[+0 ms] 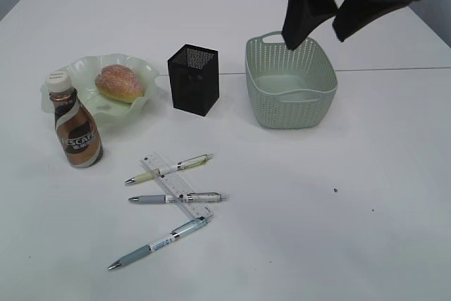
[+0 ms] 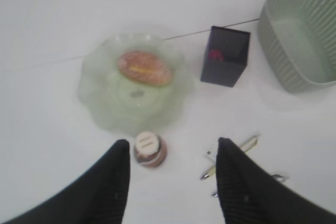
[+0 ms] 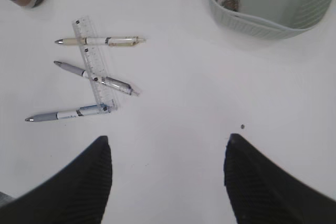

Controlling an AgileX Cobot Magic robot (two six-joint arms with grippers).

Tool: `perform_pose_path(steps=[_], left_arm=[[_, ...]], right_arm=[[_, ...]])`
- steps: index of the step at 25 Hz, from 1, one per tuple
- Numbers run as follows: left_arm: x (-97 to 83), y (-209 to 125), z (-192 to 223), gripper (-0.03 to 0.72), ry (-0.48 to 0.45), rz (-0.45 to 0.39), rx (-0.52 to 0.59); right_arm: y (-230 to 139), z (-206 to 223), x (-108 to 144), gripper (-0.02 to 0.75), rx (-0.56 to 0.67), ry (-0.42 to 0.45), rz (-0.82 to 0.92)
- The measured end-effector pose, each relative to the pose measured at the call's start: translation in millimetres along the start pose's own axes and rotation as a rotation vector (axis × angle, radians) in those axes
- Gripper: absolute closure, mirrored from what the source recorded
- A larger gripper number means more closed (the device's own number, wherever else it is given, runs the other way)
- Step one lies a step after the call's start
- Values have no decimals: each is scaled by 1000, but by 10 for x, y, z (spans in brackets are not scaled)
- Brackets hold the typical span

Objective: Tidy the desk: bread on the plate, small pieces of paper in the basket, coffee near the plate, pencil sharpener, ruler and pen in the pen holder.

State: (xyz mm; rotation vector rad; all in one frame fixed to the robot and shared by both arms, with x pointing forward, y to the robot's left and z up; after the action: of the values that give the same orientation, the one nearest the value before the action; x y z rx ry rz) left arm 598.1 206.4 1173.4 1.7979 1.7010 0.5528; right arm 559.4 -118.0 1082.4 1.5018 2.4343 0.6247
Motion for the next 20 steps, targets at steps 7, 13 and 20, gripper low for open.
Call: perform_pose_path(steps=[7,13,20], left_arm=[[511,-656,-301,300,90,-98,62],[524,-1436,-373,300,64,-115,164],[542,-2044,-422,301,44,-128,217]], right_arm=[[-40,408,241,246,99,36,-26],[-94,755,341,246,180,53,-8],[-204,1193,483,246,293,107,28]])
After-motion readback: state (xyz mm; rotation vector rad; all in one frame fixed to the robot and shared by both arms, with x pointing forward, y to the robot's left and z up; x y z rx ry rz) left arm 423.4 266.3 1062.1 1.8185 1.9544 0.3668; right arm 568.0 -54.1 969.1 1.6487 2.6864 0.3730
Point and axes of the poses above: a point on each arm's last joint axis where the gripper is mounted, z pointing out along that axis toward the gripper, x along the wrist's bending axis when the last joint is at zero, y = z × x, the point moved 9 cm from there along z, pointing out along that axis toward the gripper, and after that the axes turned 5 degrees about -z, right-handed, at the moved point
